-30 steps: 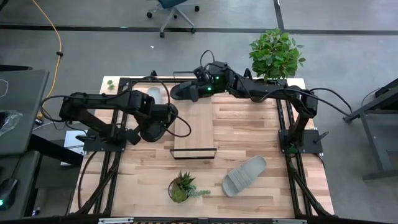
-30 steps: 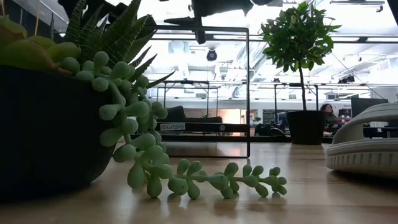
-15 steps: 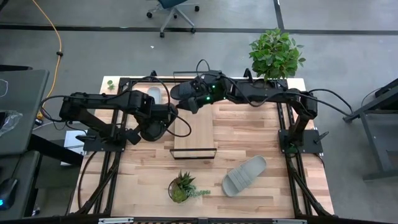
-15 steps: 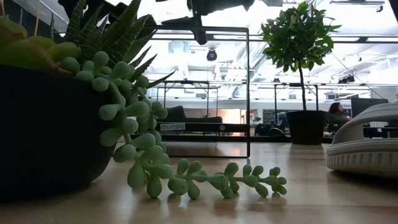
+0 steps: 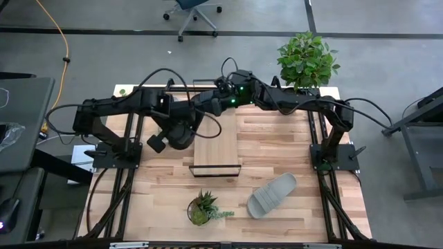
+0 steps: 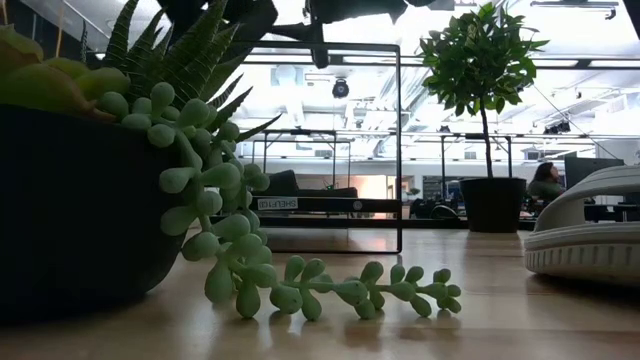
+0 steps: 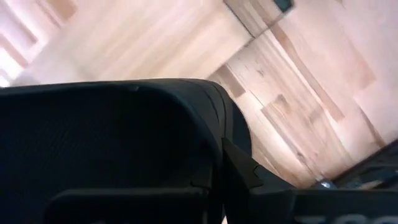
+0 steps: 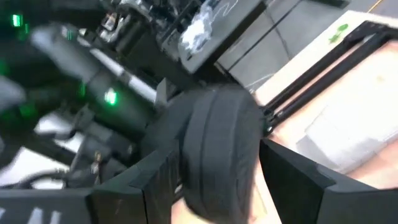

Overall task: Pick and place slides into the shelf
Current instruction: Put the black slipper slide on the shelf

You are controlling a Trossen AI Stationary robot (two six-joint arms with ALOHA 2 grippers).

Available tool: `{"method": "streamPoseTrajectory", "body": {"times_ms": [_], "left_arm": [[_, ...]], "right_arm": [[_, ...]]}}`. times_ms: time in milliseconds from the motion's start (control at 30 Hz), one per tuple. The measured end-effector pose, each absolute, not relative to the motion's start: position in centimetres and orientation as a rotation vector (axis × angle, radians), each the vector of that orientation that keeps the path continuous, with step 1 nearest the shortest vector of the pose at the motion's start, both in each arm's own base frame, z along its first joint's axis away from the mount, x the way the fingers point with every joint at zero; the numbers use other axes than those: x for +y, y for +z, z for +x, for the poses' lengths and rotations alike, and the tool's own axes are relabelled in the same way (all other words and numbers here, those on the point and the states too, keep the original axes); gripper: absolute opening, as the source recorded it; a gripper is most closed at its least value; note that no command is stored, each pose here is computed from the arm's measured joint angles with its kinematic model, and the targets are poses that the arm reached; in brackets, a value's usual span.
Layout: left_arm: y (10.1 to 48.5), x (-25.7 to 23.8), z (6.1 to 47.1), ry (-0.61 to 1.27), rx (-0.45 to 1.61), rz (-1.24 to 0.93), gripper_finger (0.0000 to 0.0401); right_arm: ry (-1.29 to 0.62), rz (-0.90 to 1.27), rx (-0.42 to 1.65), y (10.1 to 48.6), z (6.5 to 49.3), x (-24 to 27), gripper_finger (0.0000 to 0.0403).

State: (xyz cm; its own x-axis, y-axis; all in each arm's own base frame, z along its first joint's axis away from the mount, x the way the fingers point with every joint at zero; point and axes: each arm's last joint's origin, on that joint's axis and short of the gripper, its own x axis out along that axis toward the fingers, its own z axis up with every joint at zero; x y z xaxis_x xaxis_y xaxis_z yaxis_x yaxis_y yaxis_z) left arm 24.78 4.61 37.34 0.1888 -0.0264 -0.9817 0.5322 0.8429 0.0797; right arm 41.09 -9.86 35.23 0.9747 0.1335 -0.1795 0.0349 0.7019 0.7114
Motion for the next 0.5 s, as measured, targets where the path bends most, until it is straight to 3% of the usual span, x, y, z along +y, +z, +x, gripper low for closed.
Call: {"method": "streamPoseTrajectory", "body": {"times_ms": [333,500], "left_arm": [[37.01,5.16,24.94,-0.441,1.348,0.468,0.0002],[37.01,5.16,24.96,-0.441,1.347,0.469,0.0003]], "right_arm": [[0.047,0.781,0.269,34.76,41.03,-9.81,0.0212],[0.027,0.771,0.269,34.70,41.00,-9.87,0.0193]]}}
